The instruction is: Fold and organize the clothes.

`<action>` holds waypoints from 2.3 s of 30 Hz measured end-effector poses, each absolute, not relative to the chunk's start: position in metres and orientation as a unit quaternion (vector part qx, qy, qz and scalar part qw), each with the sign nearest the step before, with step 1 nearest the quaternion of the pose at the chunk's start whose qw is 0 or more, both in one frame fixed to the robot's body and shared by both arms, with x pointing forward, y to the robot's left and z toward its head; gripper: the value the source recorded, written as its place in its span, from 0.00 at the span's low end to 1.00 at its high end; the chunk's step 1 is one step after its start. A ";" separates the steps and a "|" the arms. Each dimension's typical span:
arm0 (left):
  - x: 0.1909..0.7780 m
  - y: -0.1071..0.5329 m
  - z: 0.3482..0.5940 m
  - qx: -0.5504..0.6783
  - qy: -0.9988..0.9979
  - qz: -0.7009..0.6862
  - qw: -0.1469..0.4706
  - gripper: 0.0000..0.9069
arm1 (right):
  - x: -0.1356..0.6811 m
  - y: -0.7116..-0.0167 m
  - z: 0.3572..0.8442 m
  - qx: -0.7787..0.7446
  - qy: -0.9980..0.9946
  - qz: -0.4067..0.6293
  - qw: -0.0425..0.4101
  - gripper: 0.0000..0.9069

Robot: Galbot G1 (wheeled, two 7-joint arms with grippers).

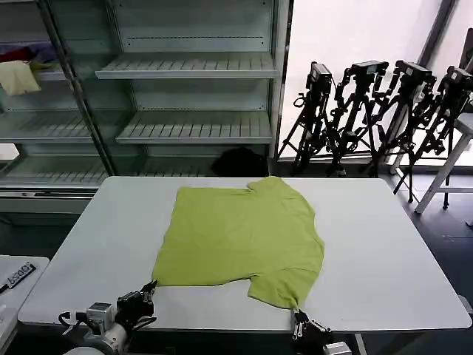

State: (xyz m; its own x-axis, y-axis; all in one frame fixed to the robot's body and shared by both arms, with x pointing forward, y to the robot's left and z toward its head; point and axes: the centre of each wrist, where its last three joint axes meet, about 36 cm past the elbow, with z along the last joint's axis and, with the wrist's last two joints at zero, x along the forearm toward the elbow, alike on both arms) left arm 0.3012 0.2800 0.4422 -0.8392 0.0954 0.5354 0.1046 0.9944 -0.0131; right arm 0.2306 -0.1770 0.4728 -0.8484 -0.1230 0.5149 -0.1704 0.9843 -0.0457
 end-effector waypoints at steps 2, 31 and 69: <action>0.301 0.280 0.444 -0.051 -0.961 -0.007 0.274 0.01 | 0.232 -0.179 0.477 0.077 -0.962 0.046 0.257 0.00; 0.378 0.252 0.490 -0.039 -0.983 0.056 0.172 0.01 | 0.326 -0.221 0.497 0.088 -0.981 0.065 0.161 0.00; 0.453 0.242 0.465 -0.004 -0.981 0.022 0.193 1.00 | 0.447 -0.220 0.467 0.115 -0.973 0.131 0.151 1.00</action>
State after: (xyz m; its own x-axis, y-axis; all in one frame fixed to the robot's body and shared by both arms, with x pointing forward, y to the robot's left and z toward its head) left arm 0.4526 0.2421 0.4652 -0.9252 0.0171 0.3792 0.0004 0.9990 -0.0440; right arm 0.4469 -0.2203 0.4668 -0.9279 -0.1834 0.3247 -0.2625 0.9397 -0.2193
